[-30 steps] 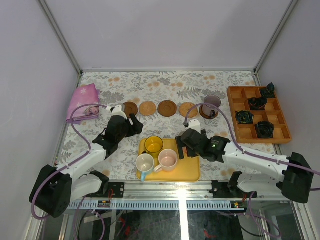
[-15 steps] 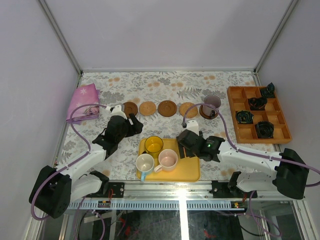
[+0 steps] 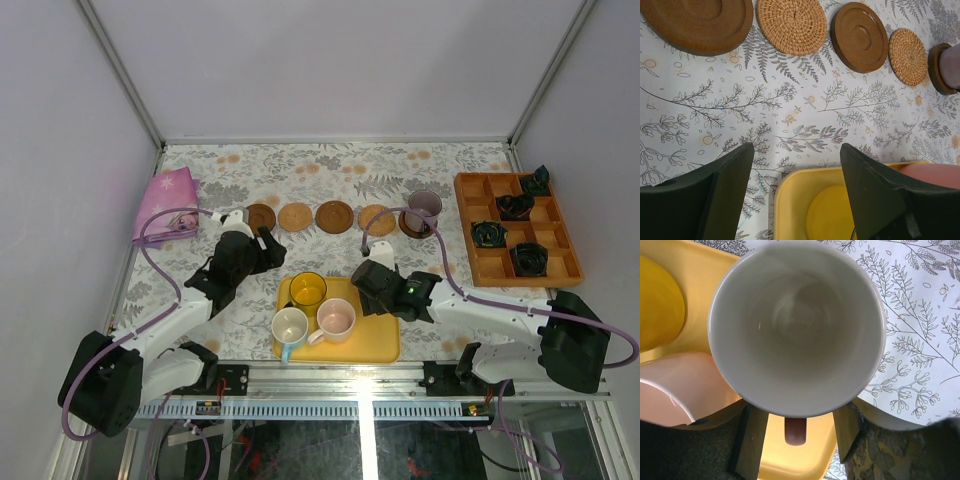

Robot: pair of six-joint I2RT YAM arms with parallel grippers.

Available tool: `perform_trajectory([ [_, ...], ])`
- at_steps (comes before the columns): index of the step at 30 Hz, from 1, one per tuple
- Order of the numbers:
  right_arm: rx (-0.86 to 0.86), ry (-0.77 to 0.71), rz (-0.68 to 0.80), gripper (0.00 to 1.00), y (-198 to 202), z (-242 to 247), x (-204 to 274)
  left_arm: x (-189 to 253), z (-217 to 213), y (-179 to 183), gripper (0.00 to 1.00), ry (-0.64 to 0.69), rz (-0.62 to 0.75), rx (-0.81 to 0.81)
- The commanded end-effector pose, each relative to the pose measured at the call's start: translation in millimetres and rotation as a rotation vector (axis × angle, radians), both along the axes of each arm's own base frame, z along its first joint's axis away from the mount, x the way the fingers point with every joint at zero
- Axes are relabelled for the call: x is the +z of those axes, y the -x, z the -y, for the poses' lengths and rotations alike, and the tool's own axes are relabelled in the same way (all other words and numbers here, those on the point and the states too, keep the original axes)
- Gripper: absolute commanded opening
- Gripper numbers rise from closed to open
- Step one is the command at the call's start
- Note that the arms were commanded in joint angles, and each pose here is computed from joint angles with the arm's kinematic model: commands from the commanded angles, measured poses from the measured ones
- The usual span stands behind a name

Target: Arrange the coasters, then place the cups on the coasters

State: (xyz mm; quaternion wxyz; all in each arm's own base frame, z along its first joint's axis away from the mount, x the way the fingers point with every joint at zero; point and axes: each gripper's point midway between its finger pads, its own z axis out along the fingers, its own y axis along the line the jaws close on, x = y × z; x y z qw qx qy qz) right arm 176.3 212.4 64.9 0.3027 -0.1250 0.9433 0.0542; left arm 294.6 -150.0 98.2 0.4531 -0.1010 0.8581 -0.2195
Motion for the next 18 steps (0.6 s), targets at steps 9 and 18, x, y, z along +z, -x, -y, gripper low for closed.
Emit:
perform_trajectory([
  [9,-0.012,0.009,0.043,0.04,-10,-6,8,0,-3,0,0.7,-0.01,0.019,0.015],
  [18,-0.033,-0.01,0.139,0.0,-26,-8,30,3,-4,0,0.7,-0.007,0.027,0.017],
])
